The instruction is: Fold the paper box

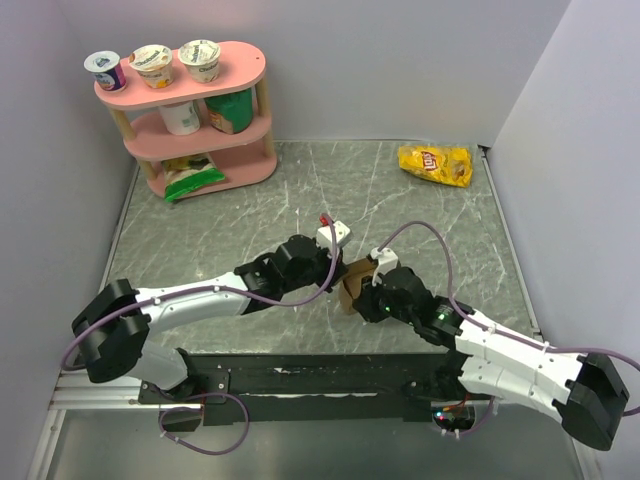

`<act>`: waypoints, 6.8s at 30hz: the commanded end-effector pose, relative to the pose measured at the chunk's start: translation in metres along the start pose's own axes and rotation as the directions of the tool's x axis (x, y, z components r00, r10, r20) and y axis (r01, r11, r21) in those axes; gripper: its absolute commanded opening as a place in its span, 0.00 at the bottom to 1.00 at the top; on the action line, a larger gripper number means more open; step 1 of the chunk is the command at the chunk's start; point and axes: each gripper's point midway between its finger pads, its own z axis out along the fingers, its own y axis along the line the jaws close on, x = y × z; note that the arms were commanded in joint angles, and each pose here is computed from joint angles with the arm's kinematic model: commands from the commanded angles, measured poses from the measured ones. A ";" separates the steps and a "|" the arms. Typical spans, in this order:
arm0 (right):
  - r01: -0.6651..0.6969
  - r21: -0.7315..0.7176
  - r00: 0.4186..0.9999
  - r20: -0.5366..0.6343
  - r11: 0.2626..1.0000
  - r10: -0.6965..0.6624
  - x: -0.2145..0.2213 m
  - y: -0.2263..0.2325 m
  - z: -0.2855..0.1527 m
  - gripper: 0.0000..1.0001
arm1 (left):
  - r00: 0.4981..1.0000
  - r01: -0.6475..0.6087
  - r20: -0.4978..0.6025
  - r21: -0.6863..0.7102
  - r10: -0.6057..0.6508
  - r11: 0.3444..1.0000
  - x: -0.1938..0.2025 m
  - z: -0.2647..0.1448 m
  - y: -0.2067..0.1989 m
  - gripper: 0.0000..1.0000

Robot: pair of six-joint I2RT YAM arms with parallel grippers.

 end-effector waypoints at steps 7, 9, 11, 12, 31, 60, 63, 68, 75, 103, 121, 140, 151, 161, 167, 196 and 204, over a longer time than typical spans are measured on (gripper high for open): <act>0.026 -0.055 0.990 0.137 0.998 -0.018 -0.037 0.017 0.005 0.23 | 0.998 0.057 0.032 -0.037 -0.056 0.998 -0.008 0.015 -0.010 0.01; 0.032 -0.053 0.991 0.133 0.998 -0.024 -0.042 0.018 -0.005 0.37 | 1.000 0.010 0.023 -0.048 -0.009 0.999 -0.006 0.013 -0.005 0.01; 0.034 -0.043 0.990 0.135 0.999 -0.028 -0.048 0.019 -0.018 0.63 | 1.000 -0.011 0.024 -0.048 0.012 0.999 -0.008 0.008 -0.004 0.01; 0.037 -0.041 0.989 0.143 0.998 -0.031 -0.053 0.020 -0.023 0.69 | 0.999 -0.029 0.015 -0.044 0.030 0.999 -0.004 0.007 -0.003 0.01; 0.190 0.101 0.929 0.304 0.977 -0.212 -0.138 -0.045 -0.066 1.00 | 0.997 -0.079 0.003 0.009 0.079 0.997 -0.002 -0.019 0.017 0.01; 0.378 -0.015 0.909 0.196 0.926 -0.368 -0.126 -0.071 0.008 0.51 | 0.994 -0.109 -0.024 0.041 0.110 0.993 0.004 -0.017 0.020 0.01; 0.364 -0.052 0.920 0.174 0.930 -0.350 -0.118 -0.068 0.011 0.43 | 0.995 -0.102 -0.021 0.018 0.102 0.995 0.002 -0.016 0.023 0.01; 0.313 -0.063 0.943 0.141 0.948 -0.302 -0.110 -0.067 0.010 0.24 | 0.996 -0.082 -0.024 -0.006 0.082 0.997 0.000 -0.015 0.027 0.01; 0.260 -0.058 0.959 0.135 0.964 -0.251 -0.105 -0.058 0.005 0.16 | 0.999 -0.035 -0.023 -0.050 0.034 0.998 -0.003 -0.011 0.032 0.01; -0.040 0.176 0.983 0.186 0.984 0.007 -0.075 -0.068 0.009 0.08 | 0.985 0.168 0.054 -0.182 -0.161 0.969 -0.013 0.001 0.035 0.01; -0.126 0.205 0.967 0.243 0.971 0.074 -0.052 -0.066 0.003 0.00 | 0.972 0.235 0.073 -0.227 -0.224 0.945 -0.011 0.004 0.039 0.01; -0.119 0.247 0.967 0.248 0.962 0.056 -0.048 -0.069 0.002 0.00 | 0.956 0.291 0.097 -0.226 -0.275 0.930 -0.003 -0.011 0.041 0.54; -0.112 0.260 0.968 0.245 0.959 0.047 -0.049 -0.070 0.000 0.00 | 0.956 0.294 0.069 -0.256 -0.286 0.921 0.010 -0.026 0.047 0.53; -0.124 0.260 0.963 0.264 0.958 0.053 -0.051 -0.070 -0.002 0.00 | 0.950 0.309 0.032 -0.216 -0.310 0.926 0.010 -0.019 0.037 0.09; -0.144 0.265 0.958 0.280 0.954 0.067 -0.050 -0.070 -0.002 0.00 | 0.918 0.395 0.060 -0.235 -0.393 0.888 0.002 -0.016 0.030 0.01; -0.167 0.289 0.942 0.330 0.943 0.066 -0.047 -0.057 -0.004 0.00 | 0.872 0.474 0.059 -0.348 -0.485 0.809 0.017 0.005 0.022 0.01; -0.144 0.310 0.949 0.311 0.940 0.042 -0.043 -0.055 0.000 0.00 | 0.862 0.491 0.045 -0.324 -0.505 0.809 0.013 0.009 0.014 0.02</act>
